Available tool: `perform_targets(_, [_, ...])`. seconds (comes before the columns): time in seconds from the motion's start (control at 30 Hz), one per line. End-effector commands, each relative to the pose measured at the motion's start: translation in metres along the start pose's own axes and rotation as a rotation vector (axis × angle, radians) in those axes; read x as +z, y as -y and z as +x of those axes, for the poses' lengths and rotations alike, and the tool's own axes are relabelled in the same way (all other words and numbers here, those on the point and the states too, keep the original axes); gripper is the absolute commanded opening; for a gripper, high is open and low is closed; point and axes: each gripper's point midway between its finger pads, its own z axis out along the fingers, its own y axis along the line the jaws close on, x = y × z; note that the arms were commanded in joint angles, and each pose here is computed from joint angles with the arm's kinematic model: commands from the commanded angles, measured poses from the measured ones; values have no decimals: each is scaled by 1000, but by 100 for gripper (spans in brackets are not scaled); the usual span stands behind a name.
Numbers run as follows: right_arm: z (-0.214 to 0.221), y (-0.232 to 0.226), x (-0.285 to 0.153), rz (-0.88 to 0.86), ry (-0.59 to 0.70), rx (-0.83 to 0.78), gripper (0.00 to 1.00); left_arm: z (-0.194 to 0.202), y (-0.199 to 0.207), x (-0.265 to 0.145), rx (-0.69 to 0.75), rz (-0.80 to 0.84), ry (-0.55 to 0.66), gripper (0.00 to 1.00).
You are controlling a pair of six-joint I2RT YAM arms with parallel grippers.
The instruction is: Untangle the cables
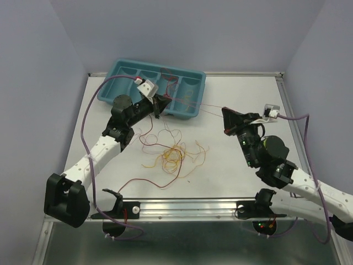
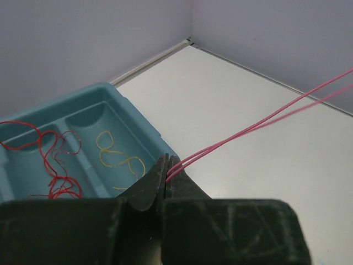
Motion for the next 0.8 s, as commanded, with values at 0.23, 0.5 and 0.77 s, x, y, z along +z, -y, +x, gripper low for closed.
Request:
perform_targets(0.23, [136,44,1,111,-236,-52,1,-115,-28,8,84,-99,88,0])
perform_targets(0.5, [164,32,-4,-26,-289,-98,63,-220,-47,0,202,-245,159,0])
perform_targets(0.77, [177,26,-11,-143,-285,-145,96,-263,-75,-20,265,-451,197,0])
